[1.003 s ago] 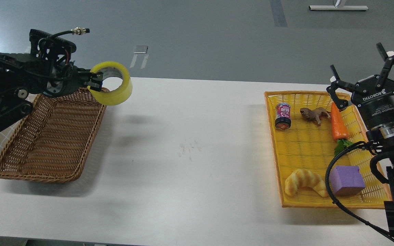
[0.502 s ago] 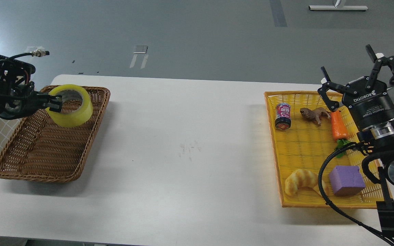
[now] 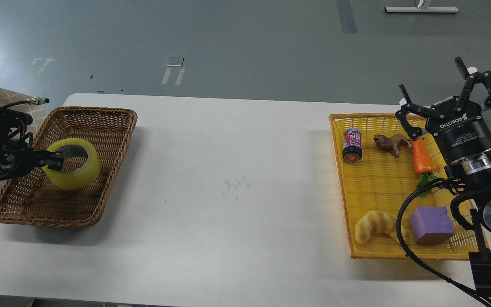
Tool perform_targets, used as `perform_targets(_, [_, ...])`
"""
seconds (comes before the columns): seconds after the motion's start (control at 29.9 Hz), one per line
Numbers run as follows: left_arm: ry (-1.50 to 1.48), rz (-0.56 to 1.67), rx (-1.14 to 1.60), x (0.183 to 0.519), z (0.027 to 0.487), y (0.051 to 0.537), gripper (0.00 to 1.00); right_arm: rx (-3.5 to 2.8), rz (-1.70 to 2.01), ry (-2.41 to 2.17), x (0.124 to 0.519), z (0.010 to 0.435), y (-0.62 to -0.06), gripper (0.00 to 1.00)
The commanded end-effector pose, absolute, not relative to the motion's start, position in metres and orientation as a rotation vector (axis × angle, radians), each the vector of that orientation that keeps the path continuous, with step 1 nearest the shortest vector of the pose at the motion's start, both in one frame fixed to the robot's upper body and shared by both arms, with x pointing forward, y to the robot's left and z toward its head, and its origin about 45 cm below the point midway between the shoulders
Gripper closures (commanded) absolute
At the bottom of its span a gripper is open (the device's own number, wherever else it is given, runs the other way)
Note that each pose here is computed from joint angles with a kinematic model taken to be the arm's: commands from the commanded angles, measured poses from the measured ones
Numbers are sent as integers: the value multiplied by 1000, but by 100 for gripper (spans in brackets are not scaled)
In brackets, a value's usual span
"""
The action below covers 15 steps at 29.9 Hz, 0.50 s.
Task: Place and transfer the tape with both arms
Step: 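Carry the tape roll over the wicker basket with the left gripper, then lower the tape roll into the basket and open the left gripper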
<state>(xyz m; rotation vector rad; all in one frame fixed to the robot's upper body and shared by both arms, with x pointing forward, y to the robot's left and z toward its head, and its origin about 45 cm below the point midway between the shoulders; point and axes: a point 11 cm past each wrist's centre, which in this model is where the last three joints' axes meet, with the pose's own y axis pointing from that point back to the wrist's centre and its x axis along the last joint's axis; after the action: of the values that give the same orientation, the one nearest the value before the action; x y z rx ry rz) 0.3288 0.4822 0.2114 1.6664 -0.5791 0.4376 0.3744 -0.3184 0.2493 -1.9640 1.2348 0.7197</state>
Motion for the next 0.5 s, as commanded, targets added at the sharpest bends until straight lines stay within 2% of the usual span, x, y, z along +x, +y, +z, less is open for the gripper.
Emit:
perform_targets(0.0, [-566, 456, 1666, 327, 207, 489, 100, -1964, 720, 1236, 374, 249, -319, 0])
perform_targets(0.47, [-484, 512, 1622, 311, 186, 495, 100, -1961, 729, 1236, 373, 246, -317, 0])
